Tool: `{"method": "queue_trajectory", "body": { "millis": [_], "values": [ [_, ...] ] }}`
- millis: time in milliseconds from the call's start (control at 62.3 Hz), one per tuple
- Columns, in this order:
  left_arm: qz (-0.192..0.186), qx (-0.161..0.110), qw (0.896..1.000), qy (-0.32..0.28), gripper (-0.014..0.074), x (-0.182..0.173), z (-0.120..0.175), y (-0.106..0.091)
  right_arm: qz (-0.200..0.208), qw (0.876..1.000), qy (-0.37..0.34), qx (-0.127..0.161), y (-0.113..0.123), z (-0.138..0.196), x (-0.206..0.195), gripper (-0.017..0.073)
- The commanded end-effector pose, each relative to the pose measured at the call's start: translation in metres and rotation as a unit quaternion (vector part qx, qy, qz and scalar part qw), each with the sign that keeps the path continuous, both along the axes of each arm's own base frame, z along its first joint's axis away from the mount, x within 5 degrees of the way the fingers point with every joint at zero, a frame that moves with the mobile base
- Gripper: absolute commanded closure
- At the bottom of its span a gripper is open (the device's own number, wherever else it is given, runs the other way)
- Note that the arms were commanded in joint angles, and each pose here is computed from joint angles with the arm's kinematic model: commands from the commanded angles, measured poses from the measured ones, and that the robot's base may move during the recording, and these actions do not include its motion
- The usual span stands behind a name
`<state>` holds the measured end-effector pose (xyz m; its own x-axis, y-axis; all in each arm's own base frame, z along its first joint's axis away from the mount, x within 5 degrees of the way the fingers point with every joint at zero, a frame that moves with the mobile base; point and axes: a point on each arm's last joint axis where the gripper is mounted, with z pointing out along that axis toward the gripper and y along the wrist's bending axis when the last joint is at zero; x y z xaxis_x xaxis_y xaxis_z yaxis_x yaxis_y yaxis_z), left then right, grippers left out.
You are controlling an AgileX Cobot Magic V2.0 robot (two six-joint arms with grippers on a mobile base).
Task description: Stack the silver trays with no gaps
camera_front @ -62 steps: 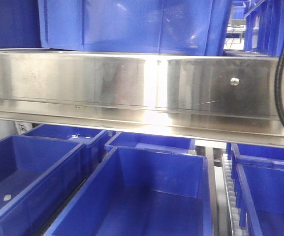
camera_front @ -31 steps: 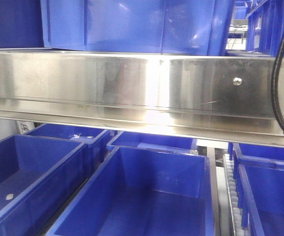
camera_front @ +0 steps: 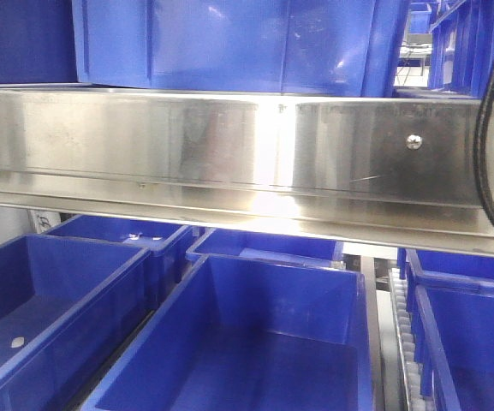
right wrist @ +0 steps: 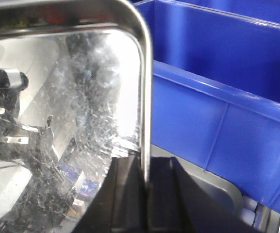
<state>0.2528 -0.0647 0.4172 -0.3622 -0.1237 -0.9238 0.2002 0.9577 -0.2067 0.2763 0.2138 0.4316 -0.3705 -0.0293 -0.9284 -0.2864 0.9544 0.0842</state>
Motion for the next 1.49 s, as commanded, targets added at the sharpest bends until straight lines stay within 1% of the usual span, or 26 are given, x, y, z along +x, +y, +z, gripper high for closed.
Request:
{"method": "queue_trajectory", "body": {
  "millis": [0,128,193,321,417,481,594,674,754,786,834,882,931,1059,1235,1364,1412,1476],
  "values": [
    [-0.014,-0.031,0.999,-0.026,0.0611,-0.003,0.01,-0.008,0.122,0.983,-0.103,0.088,0.028,0.024,-0.01,0.0637],
    [-0.011,-0.037,0.998,-0.047,0.0611,-0.002,0.014,-0.007,0.102,0.989,-0.084,0.073,0.025,0.019,-0.008,0.0637],
    [-0.01,-0.039,0.998,-0.058,0.0611,-0.001,0.016,-0.007,0.084,0.993,-0.064,0.057,0.023,0.014,-0.006,0.0637],
    [-0.006,-0.045,0.995,-0.087,0.0611,0.0,0.021,-0.007,0.059,0.997,-0.038,0.03,0.021,0.003,-0.002,0.0637],
    [-0.003,-0.035,0.994,-0.108,0.0611,0.008,0.021,-0.007,0.054,0.998,-0.025,0.02,0.024,-0.005,0.002,0.0637],
    [-0.001,-0.035,0.993,-0.114,0.0611,0.015,0.017,-0.009,0.052,0.998,-0.017,0.012,0.027,-0.011,0.006,0.0637],
    [0.0,-0.029,0.995,-0.091,0.0611,0.031,0.003,-0.013,0.045,0.999,-0.005,0.002,0.029,-0.019,0.009,0.0637],
    [0.0,-0.022,0.997,-0.067,0.0611,0.047,-0.013,-0.017,0.034,0.999,0.008,-0.009,0.027,-0.023,0.01,0.0637],
    [0.001,-0.019,0.998,-0.055,0.0611,0.061,-0.025,-0.021,0.022,0.999,0.023,-0.021,0.026,-0.029,0.012,0.0637],
    [0.001,-0.017,0.999,-0.046,0.0611,0.07,-0.033,-0.023,0.021,0.999,0.025,-0.023,0.026,-0.03,0.012,0.0637],
    [0.001,-0.014,0.999,-0.038,0.0611,0.078,-0.037,-0.025,0.021,0.999,0.029,-0.026,0.028,-0.033,0.014,0.0637],
    [0.0,-0.011,1.0,-0.025,0.0611,0.087,-0.043,-0.028,0.023,0.999,0.038,-0.021,0.031,-0.037,0.015,0.0637],
    [-0.001,-0.004,1.0,-0.013,0.0611,0.094,-0.047,-0.03,0.022,0.998,0.05,-0.019,0.033,-0.042,0.017,0.0637],
    [-0.006,0.017,1.0,0.004,0.0611,0.108,-0.05,-0.034,0.011,0.997,0.073,-0.04,0.037,-0.057,0.022,0.0637],
    [-0.007,0.026,1.0,0.008,0.0611,0.114,-0.052,-0.035,0.008,0.995,0.084,-0.052,0.041,-0.073,0.032,0.0637],
    [-0.014,0.075,0.997,0.033,0.0611,0.117,-0.064,-0.034,-0.003,0.992,0.104,-0.066,0.043,-0.088,0.041,0.0637],
    [-0.015,0.082,0.996,0.042,0.0611,0.117,-0.067,-0.034,-0.005,0.992,0.106,-0.068,0.042,-0.091,0.043,0.0637],
    [-0.015,0.085,0.995,0.052,0.0609,0.117,-0.069,-0.033,-0.009,0.992,0.108,-0.069,0.041,-0.093,0.045,0.0637]
  ]
}}
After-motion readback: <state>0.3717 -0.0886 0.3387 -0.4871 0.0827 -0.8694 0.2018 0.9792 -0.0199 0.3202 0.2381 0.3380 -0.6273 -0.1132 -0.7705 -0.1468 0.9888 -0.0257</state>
